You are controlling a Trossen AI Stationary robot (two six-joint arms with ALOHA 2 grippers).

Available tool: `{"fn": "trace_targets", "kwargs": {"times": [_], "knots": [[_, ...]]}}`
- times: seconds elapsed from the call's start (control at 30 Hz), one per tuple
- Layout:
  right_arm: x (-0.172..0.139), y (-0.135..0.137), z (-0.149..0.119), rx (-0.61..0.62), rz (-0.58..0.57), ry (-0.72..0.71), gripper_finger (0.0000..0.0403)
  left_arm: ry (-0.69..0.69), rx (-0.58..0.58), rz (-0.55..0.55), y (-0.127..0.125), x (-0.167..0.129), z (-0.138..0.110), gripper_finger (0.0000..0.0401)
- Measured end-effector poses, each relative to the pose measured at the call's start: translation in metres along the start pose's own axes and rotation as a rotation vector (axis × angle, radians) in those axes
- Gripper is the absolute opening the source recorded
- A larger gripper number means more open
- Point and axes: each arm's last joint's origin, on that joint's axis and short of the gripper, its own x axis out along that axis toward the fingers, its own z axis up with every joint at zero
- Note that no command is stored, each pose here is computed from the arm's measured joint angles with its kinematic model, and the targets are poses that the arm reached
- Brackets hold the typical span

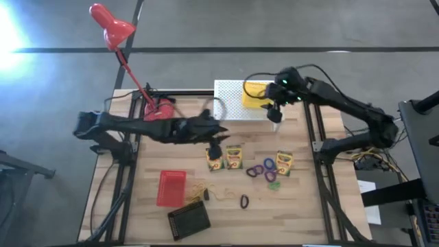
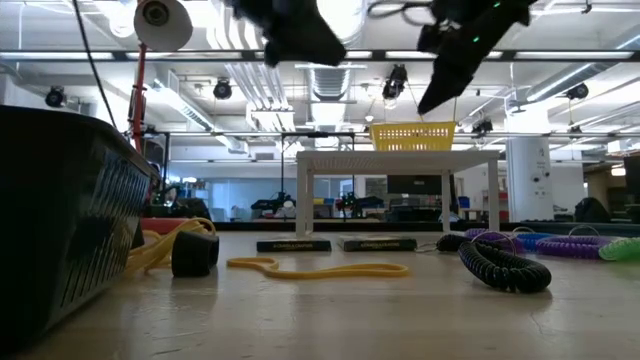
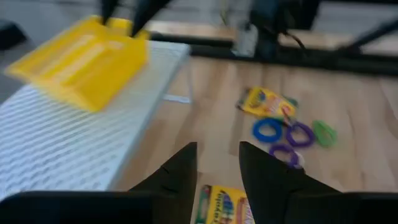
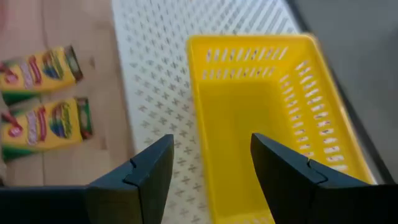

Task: Pick & Place Office Desk Supplies
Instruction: Put the yellow basket on the shelf

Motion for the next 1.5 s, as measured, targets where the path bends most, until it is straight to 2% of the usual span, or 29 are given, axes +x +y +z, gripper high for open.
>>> {"fn": "trace_targets", "kwargs": {"times": [0.1, 0.3, 0.6, 0.7, 0.8, 0.9, 1.23, 1.5], "knots": [[0.017, -0.007, 0.01, -0.02, 0.039, 0.073, 0.0199, -0.082, -0.06, 0.045, 0.009, -0.018, -0.021, 0.0122], [0.038, -0.015, 0.024, -0.016, 0.081, 0.181, 0.0158, -0.195, -0.157, 0.049, 0.021, -0.045, -0.055, 0.0122], [0.045, -0.018, 0.029, -0.039, 0.112, 0.257, 0.0041, -0.177, -0.268, 0.041, 0.027, -0.054, -0.092, 0.0122], [0.043, -0.02, 0.031, -0.086, 0.073, 0.273, 0.0015, -0.159, -0.296, 0.042, 0.027, -0.053, -0.099, 0.0122], [0.04, -0.024, 0.032, -0.139, -0.014, 0.301, 0.0012, -0.143, -0.31, 0.044, 0.027, -0.052, -0.104, 0.0122], [0.036, -0.028, 0.032, -0.2, -0.027, 0.303, 0.0011, -0.142, -0.312, 0.043, 0.027, -0.052, -0.105, 0.0122], [0.036, -0.047, 0.018, -0.177, -0.037, 0.344, 0.0012, -0.142, -0.312, 0.042, 0.027, -0.052, -0.106, 0.0122], [0.036, -0.048, 0.017, -0.194, -0.033, 0.341, 0.0058, -0.146, -0.31, 0.042, 0.027, -0.052, -0.105, 0.0122]]}}
